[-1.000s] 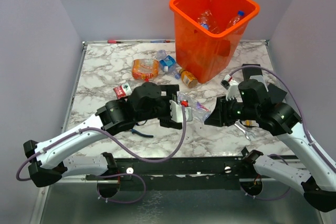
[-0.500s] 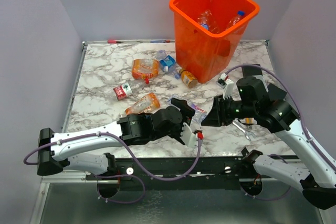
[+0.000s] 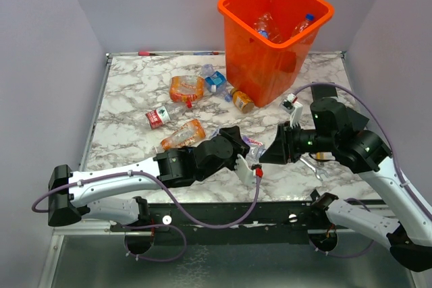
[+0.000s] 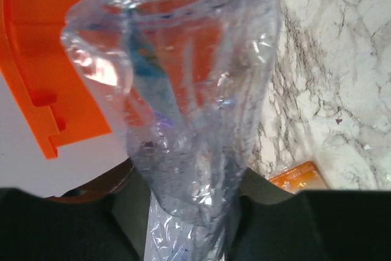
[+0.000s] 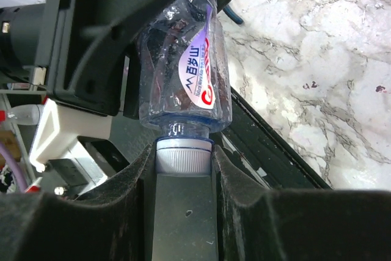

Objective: Put the plastic bottles in the bin
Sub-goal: Place the plastic bottle in the trash bin.

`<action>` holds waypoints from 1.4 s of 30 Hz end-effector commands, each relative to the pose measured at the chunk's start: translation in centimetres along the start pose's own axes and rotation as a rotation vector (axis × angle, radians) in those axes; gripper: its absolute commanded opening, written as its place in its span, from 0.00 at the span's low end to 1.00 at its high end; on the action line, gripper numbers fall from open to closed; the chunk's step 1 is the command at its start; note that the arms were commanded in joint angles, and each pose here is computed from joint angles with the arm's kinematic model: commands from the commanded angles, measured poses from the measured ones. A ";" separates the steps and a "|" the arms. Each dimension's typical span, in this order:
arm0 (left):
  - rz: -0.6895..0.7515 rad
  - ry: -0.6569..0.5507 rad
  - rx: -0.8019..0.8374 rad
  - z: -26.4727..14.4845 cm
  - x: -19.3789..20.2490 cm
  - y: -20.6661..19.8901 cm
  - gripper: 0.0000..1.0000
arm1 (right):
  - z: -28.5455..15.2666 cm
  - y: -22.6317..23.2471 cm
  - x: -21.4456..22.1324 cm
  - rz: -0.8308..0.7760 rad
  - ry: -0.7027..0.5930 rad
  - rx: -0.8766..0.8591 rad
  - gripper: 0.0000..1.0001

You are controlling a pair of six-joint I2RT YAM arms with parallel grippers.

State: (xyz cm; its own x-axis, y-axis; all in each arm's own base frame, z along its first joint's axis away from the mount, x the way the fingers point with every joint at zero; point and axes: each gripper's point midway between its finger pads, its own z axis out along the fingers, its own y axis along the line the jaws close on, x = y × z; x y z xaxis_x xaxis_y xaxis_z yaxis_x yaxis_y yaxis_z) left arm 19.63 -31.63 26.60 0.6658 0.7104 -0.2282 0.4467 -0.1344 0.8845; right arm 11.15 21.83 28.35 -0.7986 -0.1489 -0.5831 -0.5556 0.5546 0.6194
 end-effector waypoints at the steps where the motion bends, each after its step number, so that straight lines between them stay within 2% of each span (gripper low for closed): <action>1: -0.010 -0.010 -0.028 -0.3 0.0 0.3 0.34 | -1.1 2.0 -0.8 -0.039 -0.036 -0.068 0.00; 2: -0.011 -0.014 -0.030 -0.4 0.0 0.4 0.32 | -1.1 2.0 -0.9 -0.039 -0.042 -0.064 0.04; 4: -0.019 -0.025 -0.034 -0.5 -0.2 0.6 0.28 | -1.4 2.1 -1.3 -0.042 -0.061 -0.059 0.41; 5: -0.029 -0.032 -0.037 -0.6 -0.3 0.7 0.27 | -1.7 2.3 -1.6 -0.045 -0.077 -0.055 0.56; 6: -0.043 -0.040 -0.039 -0.7 -0.4 0.7 0.25 | -1.9 2.3 -2.0 -0.048 -0.101 -0.042 0.77; 7: -0.063 -0.052 -0.040 -0.9 -0.6 0.8 0.25 | -2.4 2.3 -2.7 -0.054 -0.134 -0.028 0.90; 9: -0.138 -0.084 -0.040 -1.2 -1.0 0.8 0.23 | -3.5 2.5 -4.2 -0.070 -0.223 0.011 0.99; 12: -0.351 -0.199 0.006 -2.1 -3.1 0.2 0.17 | -6.2 2.5 -7.2 -0.104 -0.440 0.069 1.00; 15: -0.607 -0.342 0.132 -3.0 -6.0 -2.0 0.15 | -10.9 5.0 -9.9 -0.190 -0.783 -0.027 1.00; 17: -0.805 -0.441 0.220 -3.5 -8.4 -3.2 0.15 | -13.5 5.6 -10.6 -0.183 -0.996 -0.101 1.00; 19: -0.983 -0.547 0.319 -4.2 -10.8 -4.3 0.15 | -15.0 5.6 -10.4 -0.199 -1.097 -0.128 1.00; 22: -1.231 -0.756 0.441 -5.8 -13.8 -5.2 0.14 | -14.7 6.5 -10.2 -0.267 -1.054 -0.146 1.00; 25: -1.456 -0.960 0.470 -8.2 -14.7 -4.0 0.14 | -12.7 6.6 -10.2 -0.277 -0.971 -0.157 1.00; 28: -1.562 -1.075 0.429 -9.3 -14.1 -2.6 0.14 | -10.3 6.1 -10.1 -0.287 -0.884 -0.159 1.00; 32: -1.625 -1.064 0.392 -8.8 -13.0 -2.7 0.14 | -6.3 6.1 -9.6 -0.262 -0.754 -0.239 0.97; 37: -1.643 -1.002 0.343 -7.3 -11.9 -2.8 0.14 | -1.8 5.5 -8.6 -0.186 -0.611 -0.327 0.84; 42: -1.626 -0.900 0.348 -5.8 -11.6 -4.0 0.14 | -0.9 6.1 -8.7 -0.181 -0.586 -0.372 0.83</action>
State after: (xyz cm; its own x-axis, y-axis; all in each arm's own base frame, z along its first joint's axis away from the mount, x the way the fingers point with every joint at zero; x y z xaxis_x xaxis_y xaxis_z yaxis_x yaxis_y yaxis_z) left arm 6.08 -34.93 28.20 -0.4501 -0.2496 -0.8574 0.8881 -0.0246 -0.4591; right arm 16.32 24.96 35.08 -0.5065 0.2922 -0.8112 -0.7286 0.3581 0.5839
